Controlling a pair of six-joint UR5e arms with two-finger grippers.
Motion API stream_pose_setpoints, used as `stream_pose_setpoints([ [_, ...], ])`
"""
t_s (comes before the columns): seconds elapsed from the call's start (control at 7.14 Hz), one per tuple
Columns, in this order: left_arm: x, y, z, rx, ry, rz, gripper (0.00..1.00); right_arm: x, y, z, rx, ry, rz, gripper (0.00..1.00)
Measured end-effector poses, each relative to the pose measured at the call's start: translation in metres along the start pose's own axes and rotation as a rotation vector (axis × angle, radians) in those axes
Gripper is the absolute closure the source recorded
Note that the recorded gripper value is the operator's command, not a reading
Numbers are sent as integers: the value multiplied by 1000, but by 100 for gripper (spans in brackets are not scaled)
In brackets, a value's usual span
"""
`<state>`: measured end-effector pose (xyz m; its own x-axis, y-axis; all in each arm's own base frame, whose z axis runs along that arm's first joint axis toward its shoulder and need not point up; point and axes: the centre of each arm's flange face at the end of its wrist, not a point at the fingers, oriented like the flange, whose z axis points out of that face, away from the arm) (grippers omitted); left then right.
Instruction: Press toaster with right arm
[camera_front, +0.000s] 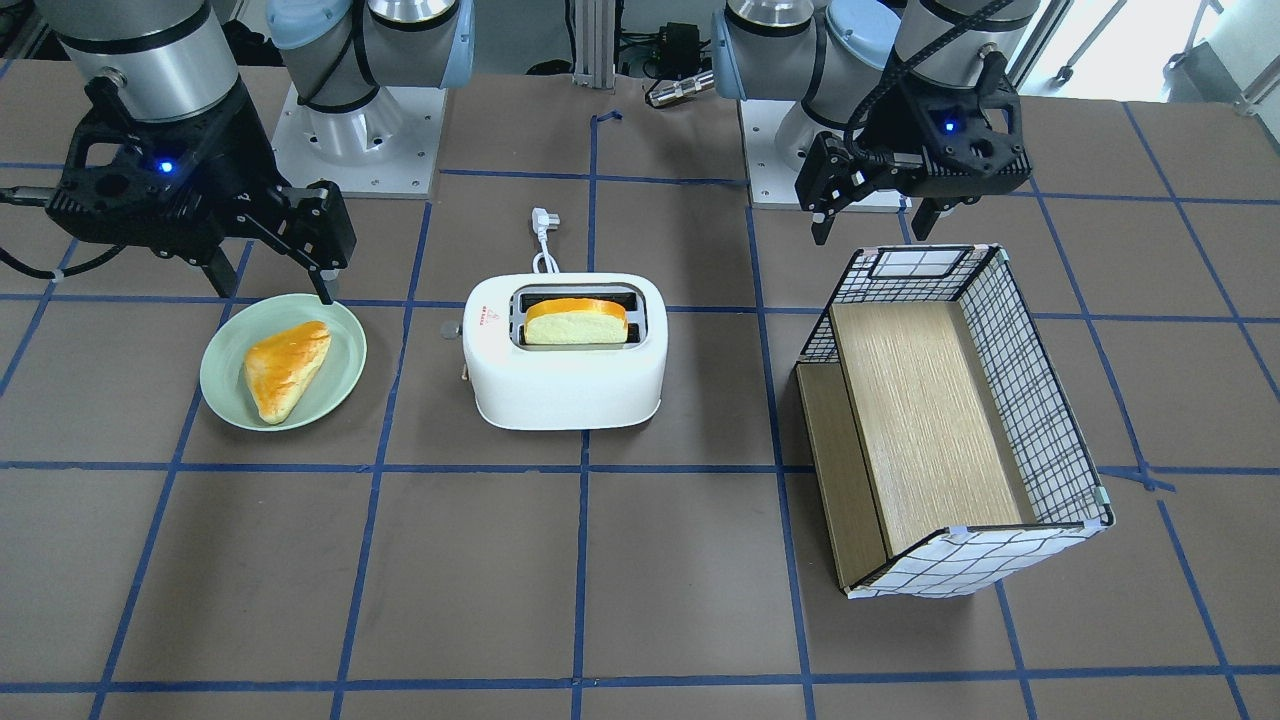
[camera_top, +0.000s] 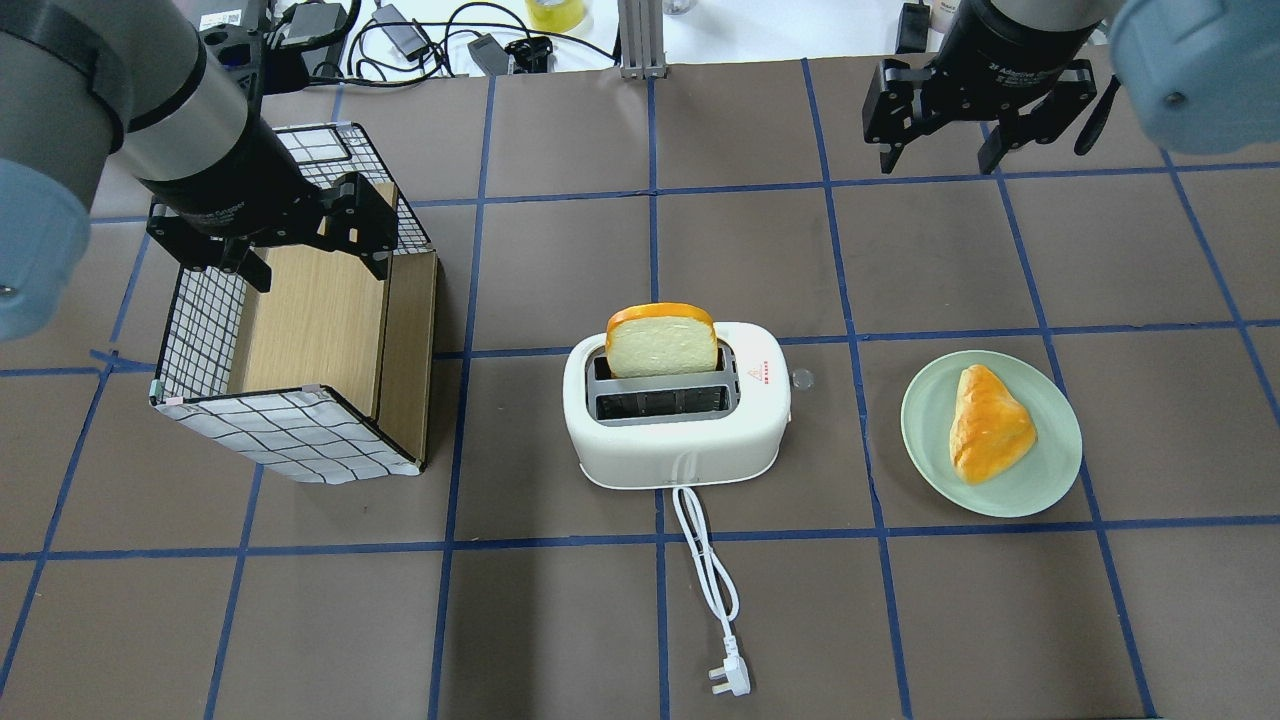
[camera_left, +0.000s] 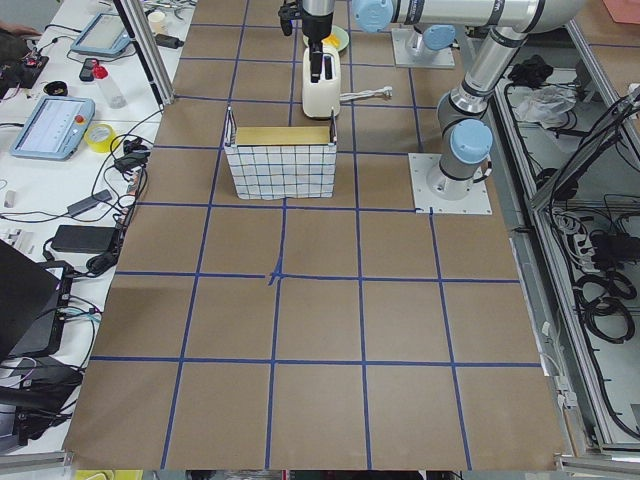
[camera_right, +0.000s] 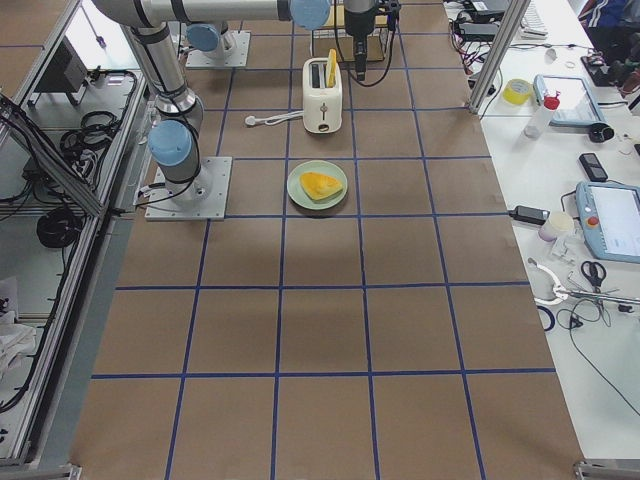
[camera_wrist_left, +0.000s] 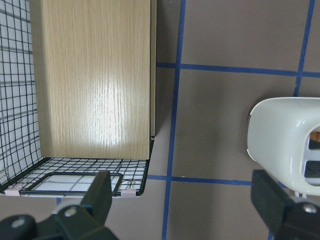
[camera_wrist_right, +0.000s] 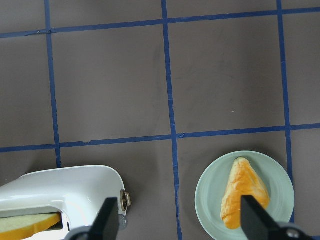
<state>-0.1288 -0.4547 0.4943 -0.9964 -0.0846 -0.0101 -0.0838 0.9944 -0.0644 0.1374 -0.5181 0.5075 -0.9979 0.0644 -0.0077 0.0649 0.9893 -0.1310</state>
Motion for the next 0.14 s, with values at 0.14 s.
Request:
stream_pose_setpoints([
  [0.14, 0, 0, 0, 0, 0, 0, 0, 0, 0, 0, 1, 0, 0, 0],
])
